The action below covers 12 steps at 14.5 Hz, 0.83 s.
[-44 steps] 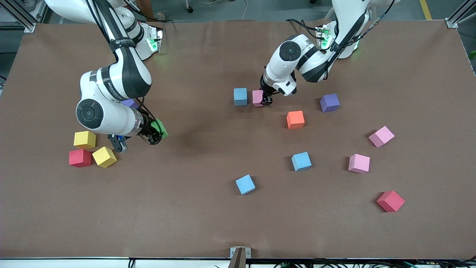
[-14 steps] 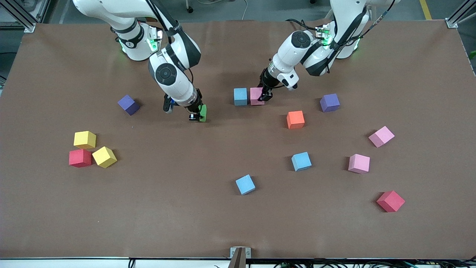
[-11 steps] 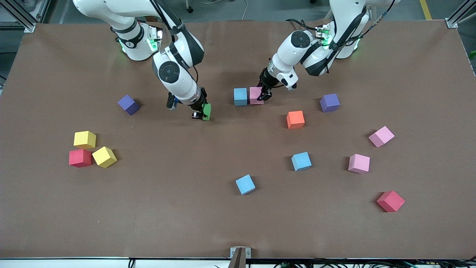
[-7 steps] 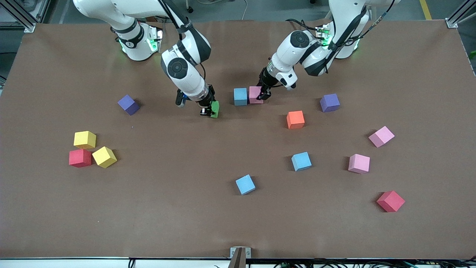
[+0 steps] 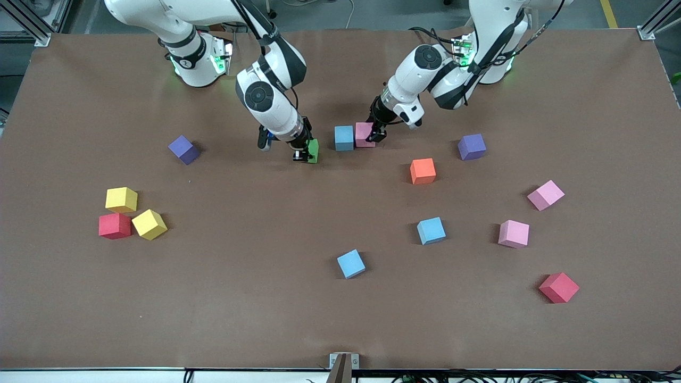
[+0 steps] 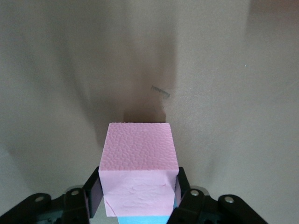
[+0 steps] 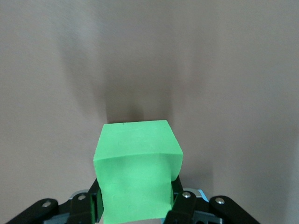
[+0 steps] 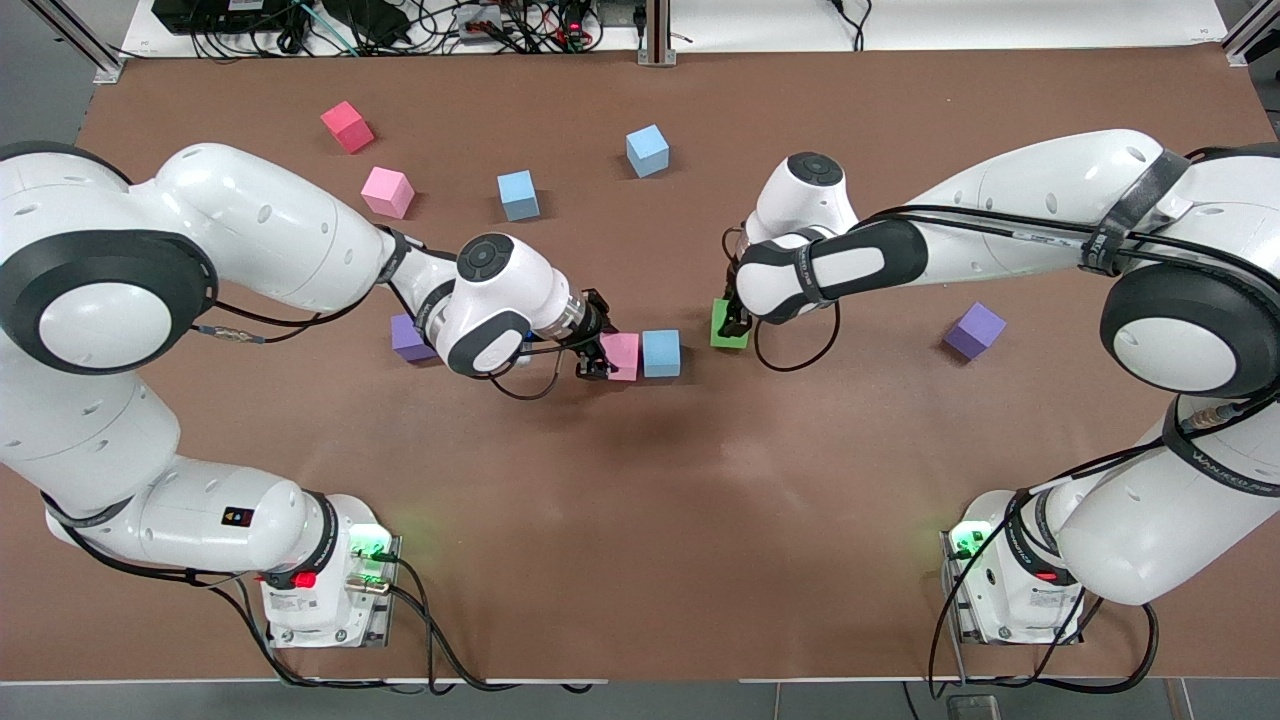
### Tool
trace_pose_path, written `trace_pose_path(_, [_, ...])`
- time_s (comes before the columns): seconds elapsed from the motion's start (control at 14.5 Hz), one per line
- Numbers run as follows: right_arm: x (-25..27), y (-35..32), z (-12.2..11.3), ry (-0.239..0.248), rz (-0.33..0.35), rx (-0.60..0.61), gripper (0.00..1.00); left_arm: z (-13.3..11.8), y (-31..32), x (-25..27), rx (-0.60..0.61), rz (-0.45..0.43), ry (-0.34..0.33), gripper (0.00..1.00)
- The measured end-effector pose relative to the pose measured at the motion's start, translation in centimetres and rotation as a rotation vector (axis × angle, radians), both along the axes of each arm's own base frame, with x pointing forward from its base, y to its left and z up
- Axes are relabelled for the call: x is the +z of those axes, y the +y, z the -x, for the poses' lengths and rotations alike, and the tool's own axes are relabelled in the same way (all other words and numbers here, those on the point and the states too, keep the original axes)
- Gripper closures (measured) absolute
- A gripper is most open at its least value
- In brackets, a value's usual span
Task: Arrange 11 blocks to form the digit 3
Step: 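Lower the green block beside the blue block with the right gripper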
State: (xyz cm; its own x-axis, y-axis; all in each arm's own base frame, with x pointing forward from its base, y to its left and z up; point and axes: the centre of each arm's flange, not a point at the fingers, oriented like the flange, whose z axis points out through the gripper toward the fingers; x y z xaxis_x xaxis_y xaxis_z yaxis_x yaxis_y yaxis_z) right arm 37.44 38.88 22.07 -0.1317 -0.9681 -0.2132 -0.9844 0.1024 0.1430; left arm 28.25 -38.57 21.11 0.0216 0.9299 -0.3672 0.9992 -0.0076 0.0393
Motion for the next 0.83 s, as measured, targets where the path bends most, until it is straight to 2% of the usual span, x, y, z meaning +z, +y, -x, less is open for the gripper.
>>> trace_pose_path(0.28, [-0.2,0.5,0.9,0.001,-0.040,-0.050,0.44,-0.1,-0.1,-0.1,-0.001,0.003,0.004,0.75])
trace_pose_path(0.83, [-1.3,1.5,3.1,0.010,-0.033,-0.020,0.44,-0.3,-0.2,-0.4,-0.012,0.009,0.004,0.74])
